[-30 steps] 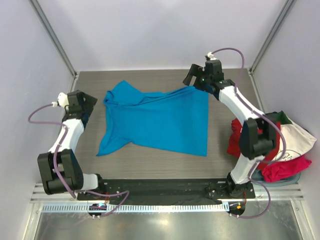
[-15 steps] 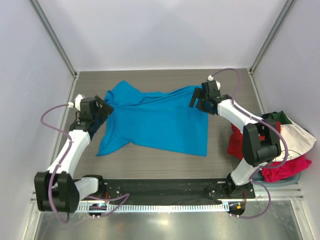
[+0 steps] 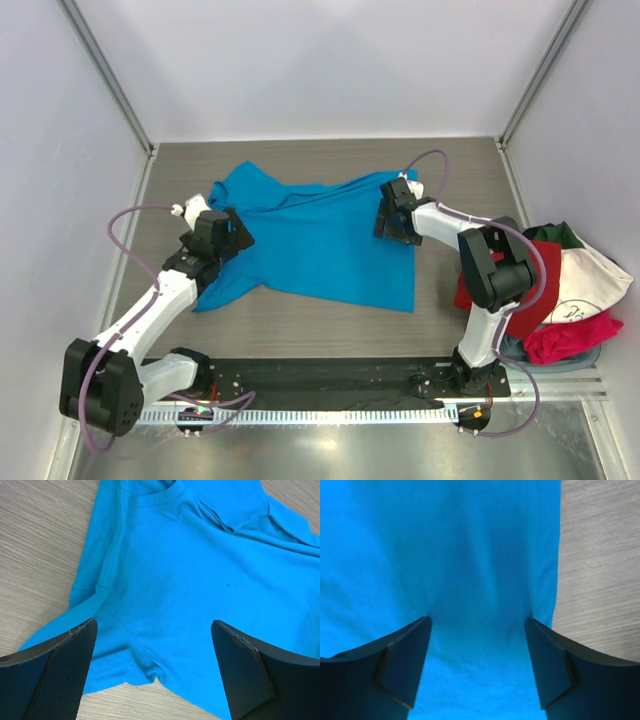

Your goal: Fold and stack the t-shirts

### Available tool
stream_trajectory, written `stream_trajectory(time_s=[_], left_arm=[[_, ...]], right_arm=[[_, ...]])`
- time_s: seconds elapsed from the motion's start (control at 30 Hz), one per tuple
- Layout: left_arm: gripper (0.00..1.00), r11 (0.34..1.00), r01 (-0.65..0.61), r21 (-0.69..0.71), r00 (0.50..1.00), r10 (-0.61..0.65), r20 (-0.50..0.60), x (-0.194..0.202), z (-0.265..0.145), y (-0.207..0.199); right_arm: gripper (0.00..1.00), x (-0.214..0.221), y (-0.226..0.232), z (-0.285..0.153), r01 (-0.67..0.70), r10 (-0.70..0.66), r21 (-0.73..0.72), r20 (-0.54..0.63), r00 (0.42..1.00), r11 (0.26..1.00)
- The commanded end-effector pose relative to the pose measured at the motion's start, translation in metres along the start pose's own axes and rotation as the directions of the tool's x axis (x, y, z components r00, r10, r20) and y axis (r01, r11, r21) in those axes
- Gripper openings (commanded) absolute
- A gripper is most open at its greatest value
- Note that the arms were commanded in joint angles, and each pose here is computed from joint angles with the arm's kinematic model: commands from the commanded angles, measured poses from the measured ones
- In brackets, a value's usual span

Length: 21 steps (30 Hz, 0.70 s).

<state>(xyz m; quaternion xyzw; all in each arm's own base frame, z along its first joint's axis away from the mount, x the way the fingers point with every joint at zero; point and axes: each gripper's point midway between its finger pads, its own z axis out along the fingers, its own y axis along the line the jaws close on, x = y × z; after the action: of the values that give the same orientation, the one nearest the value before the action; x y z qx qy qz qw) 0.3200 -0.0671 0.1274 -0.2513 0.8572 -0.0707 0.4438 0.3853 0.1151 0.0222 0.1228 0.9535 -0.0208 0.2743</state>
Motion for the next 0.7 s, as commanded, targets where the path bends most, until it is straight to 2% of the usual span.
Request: stream_trajectory(time_s=[0.0,0.07,0.1,0.17,0.2,0.3,0.37,0.43,0.47,0.5,0.53,0.6,0.63,0.67], left_arm=[[0.95,1.0,-0.026,-0.015,0.997,0.027,0.073,-0.011,0.001,0.004],[0.96,0.999,-0.038,-0.019,0.997,0.039,0.071,-0.01,0.001,0.004],[0.96,0.999,-0.038,-0.021,0.997,0.039,0.073,-0.011,0.002,0.004],[0.96,0.998,-0.047,-0.033,0.997,0.049,0.058,-0.008,0.005,0.005],[0.96,0.998,-0.044,-0.036,0.997,0.047,0.062,-0.01,0.006,0.004],[0.96,0.995,-0.067,-0.069,0.997,0.069,0.022,-0.002,0.014,0.007],[0.96,0.994,-0.079,-0.069,0.997,0.08,0.003,0.001,0.018,0.005],[0.96,0.993,-0.096,-0.068,0.995,0.095,-0.029,0.005,0.024,0.002],[0.95,0.992,-0.11,-0.068,0.993,0.107,-0.045,0.009,0.027,0.002],[0.95,0.99,-0.124,-0.066,0.99,0.119,-0.072,0.015,0.031,0.001],[0.94,0.989,-0.133,-0.061,0.988,0.128,-0.083,0.017,0.033,-0.001],[0.92,0.986,-0.158,-0.046,0.984,0.153,-0.091,0.017,0.035,-0.008],[0.92,0.983,-0.176,-0.043,0.98,0.171,-0.1,0.02,0.037,-0.011],[0.92,0.982,-0.185,-0.03,0.979,0.181,-0.092,0.018,0.037,-0.017]], right_arm=[[0.79,-0.017,0.005,0.004,-0.004,0.003,0.014,0.043,0.999,1.0],[0.71,-0.022,0.007,0.01,0.007,-0.008,0.025,0.037,0.999,1.0],[0.59,-0.023,0.006,0.015,0.006,-0.007,0.034,0.029,1.0,0.999],[0.45,-0.031,-0.001,0.029,-0.006,0.006,0.067,0.009,1.0,0.998],[0.33,-0.034,-0.006,0.035,-0.016,0.017,0.077,-0.004,1.0,0.997],[0.21,-0.059,-0.024,0.051,-0.096,0.098,0.091,-0.016,0.995,0.991],[0.2,-0.089,-0.036,0.054,-0.166,0.165,0.092,0.025,0.986,0.982],[0.24,-0.102,-0.042,0.06,-0.19,0.188,0.091,0.027,0.982,0.978],[0.28,-0.121,-0.038,0.057,-0.206,0.203,0.064,0.048,0.978,0.977],[0.4,-0.121,-0.037,0.062,-0.192,0.191,0.07,0.031,0.981,0.979],[0.46,-0.124,-0.036,0.058,-0.185,0.184,0.069,0.025,0.983,0.98],[0.53,-0.119,-0.026,0.05,-0.166,0.165,0.051,0.023,0.986,0.985],[0.57,-0.129,-0.022,0.037,-0.17,0.168,0.028,0.067,0.984,0.985],[0.59,-0.116,-0.025,0.036,-0.166,0.163,0.041,0.054,0.985,0.985]])
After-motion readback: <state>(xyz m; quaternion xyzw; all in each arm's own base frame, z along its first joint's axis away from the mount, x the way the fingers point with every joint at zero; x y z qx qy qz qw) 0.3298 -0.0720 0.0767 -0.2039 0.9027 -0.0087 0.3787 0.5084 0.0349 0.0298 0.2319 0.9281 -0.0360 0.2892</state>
